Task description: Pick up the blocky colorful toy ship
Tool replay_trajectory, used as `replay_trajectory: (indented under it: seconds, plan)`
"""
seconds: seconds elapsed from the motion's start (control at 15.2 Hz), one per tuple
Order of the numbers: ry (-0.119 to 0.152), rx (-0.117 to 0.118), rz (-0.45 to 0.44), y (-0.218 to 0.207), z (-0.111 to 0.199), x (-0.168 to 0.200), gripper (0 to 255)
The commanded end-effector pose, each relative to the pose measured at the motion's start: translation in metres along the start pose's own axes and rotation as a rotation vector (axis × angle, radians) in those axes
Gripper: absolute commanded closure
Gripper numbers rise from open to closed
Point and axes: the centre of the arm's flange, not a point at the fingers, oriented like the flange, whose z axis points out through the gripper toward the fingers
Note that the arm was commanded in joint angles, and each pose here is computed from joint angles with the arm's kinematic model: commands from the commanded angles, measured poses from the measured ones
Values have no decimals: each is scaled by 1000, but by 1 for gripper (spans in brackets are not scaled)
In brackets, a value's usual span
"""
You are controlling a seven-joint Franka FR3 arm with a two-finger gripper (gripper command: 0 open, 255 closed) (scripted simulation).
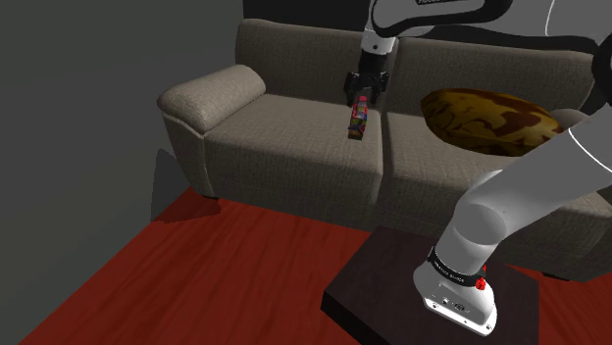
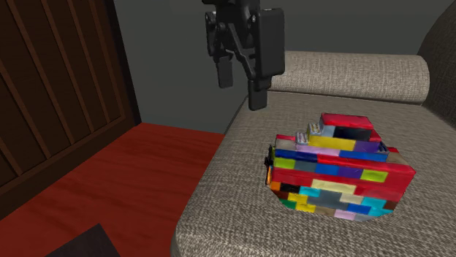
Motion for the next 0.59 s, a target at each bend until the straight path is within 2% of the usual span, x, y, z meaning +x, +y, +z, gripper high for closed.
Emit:
replay_trajectory:
  seconds: [0.0, 0.26, 0.53]
  plan:
    - [-30, 2, 75, 15, 16, 20, 0]
    - [-90, 6, 219, 49, 51, 52, 0]
    - [-97, 7, 235, 53, 71, 54, 0]
